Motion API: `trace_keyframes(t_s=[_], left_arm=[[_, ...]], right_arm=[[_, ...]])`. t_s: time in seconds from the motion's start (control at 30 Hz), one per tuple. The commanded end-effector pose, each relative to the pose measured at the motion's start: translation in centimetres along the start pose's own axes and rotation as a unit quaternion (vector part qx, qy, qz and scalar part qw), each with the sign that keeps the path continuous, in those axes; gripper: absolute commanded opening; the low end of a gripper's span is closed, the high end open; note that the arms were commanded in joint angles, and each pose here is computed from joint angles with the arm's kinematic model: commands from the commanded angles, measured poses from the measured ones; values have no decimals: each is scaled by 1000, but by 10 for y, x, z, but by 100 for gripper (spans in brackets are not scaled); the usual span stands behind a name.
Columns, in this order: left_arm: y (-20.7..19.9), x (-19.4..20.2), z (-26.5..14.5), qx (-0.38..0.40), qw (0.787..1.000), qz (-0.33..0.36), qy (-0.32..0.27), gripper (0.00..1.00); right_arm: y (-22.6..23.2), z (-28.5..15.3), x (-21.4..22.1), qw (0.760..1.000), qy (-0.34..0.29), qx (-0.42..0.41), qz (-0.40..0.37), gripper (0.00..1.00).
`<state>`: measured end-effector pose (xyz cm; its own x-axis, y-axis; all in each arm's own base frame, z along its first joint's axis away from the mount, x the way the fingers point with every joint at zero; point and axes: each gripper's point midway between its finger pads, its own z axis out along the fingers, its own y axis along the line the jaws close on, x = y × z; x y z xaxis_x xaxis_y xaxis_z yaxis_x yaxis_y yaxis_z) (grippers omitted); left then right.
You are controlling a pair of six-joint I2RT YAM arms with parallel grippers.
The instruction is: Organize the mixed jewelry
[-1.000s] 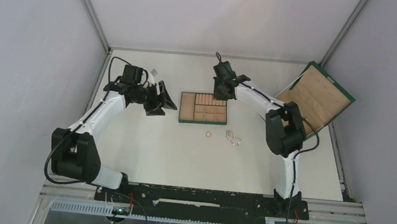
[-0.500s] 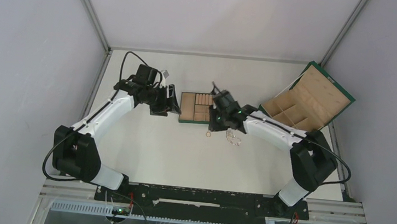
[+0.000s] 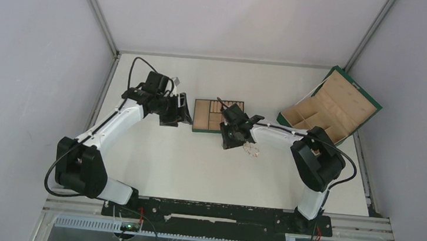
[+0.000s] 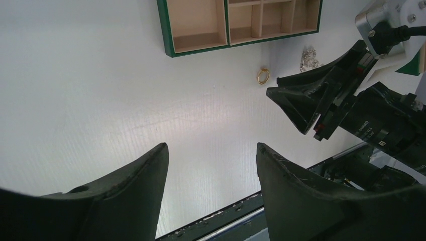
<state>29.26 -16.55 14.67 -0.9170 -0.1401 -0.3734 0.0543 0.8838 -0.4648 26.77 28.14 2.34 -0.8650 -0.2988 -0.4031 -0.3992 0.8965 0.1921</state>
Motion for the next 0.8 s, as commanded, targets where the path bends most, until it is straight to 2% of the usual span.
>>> trace_keyframes(t_s=[0.0, 0.3, 0.67, 0.77], left_arm=[[-2, -1, -9, 4, 1000, 1, -18, 69], [-4, 0, -10, 9, 1000, 2, -18, 69], [-5, 2, -10, 12, 1000, 3, -16, 69], [-5, 1, -10, 14, 1000, 3, -16, 69]], right_arm=[[1, -1, -29, 999, -42, 1, -18, 36], [-5, 15, -35, 999, -44, 5, 7, 32], [-7, 14, -41, 998, -52, 3, 19, 28], [-6, 12, -42, 998, -54, 0, 21, 21]])
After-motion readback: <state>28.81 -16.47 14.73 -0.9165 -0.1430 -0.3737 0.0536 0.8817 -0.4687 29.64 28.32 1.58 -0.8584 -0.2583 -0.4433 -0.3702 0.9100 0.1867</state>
